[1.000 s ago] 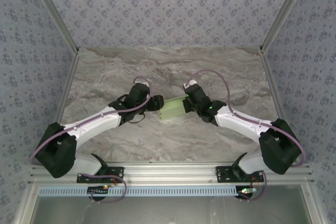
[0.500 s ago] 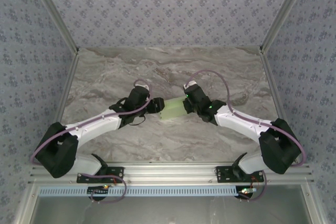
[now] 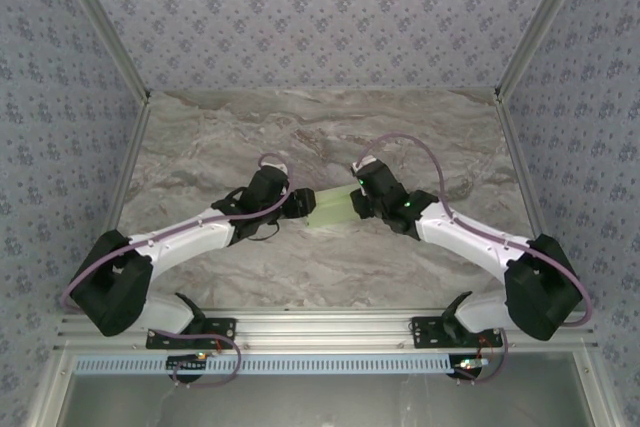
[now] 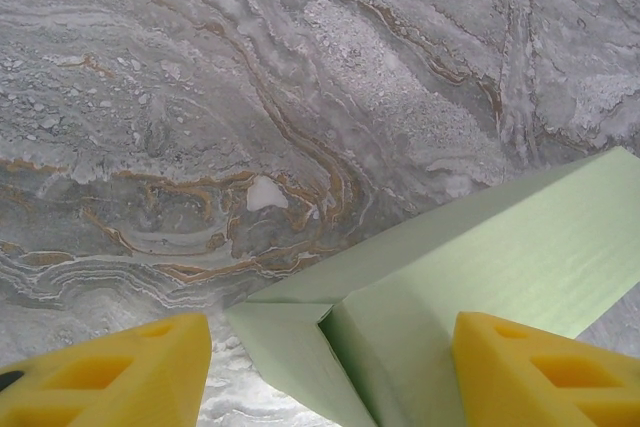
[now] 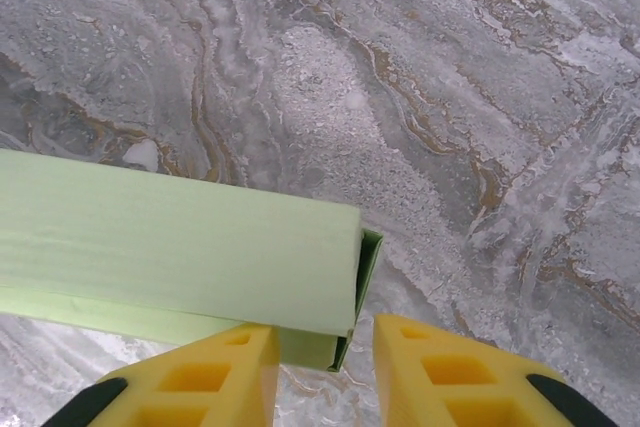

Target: Fold the paper box

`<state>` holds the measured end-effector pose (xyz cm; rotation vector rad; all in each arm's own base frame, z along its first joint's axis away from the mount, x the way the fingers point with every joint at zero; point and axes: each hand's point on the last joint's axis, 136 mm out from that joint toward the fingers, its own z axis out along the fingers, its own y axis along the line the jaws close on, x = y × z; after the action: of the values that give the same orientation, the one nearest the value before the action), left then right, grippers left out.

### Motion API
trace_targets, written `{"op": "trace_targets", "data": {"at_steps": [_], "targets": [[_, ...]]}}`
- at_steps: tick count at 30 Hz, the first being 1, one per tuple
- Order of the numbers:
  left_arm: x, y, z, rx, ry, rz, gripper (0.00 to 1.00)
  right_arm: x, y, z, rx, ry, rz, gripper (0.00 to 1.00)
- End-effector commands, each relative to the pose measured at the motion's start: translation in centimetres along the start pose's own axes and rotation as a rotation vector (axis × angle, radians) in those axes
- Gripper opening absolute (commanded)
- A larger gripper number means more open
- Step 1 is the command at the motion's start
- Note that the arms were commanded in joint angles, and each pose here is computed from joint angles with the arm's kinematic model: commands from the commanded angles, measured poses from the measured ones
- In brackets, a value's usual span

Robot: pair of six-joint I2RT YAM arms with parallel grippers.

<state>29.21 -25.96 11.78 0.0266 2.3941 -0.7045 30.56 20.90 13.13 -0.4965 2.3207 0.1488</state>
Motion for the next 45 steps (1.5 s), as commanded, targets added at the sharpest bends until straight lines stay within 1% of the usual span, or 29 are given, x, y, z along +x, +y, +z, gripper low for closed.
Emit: {"op": "trace_targets", "data": {"at_steps": [1, 9, 12, 14, 19, 28, 34, 40, 45], "targets": [[2.8, 2.4, 0.6, -0.094, 0.084, 0.027, 0.64, -0.9, 0.4, -1.0, -0.041, -0.013, 0.004, 0.35], [2.7, 2.4, 0.6, -0.101, 0.081, 0.033, 0.64, -0.9, 0.5, -3.0, -0.077, -0.010, -0.013, 0.42], [2.6, 2.3, 0.5, -0.100, 0.081, 0.038, 0.64, -1.3, 0.4, -4.1, -0.117, -0.020, 0.006, 0.45], [2.5, 2.2, 0.5, -0.100, 0.077, 0.040, 0.64, -2.0, 0.3, -4.2, -0.174, -0.023, 0.049, 0.48], [2.5, 2.1, 0.5, -0.099, 0.076, 0.041, 0.64, -3.2, -0.5, -3.0, -0.276, -0.003, 0.132, 0.52], [2.4, 2.0, 0.5, -0.099, 0.073, 0.046, 0.64, -3.6, -1.1, 0.7, -0.319, 0.067, 0.196, 0.53], [2.4, 1.9, 0.6, -0.095, 0.072, 0.041, 0.64, -0.8, -1.9, 2.4, -0.286, 0.143, 0.213, 0.51], [3.0, 2.4, 0.7, -0.104, 0.083, 0.033, 0.64, 2.9, -2.3, 3.8, -0.268, 0.221, 0.234, 0.46], [4.0, 2.7, 1.0, -0.088, 0.095, -0.003, 0.57, 6.0, -2.5, 4.5, -0.262, 0.268, 0.276, 0.38]]}}
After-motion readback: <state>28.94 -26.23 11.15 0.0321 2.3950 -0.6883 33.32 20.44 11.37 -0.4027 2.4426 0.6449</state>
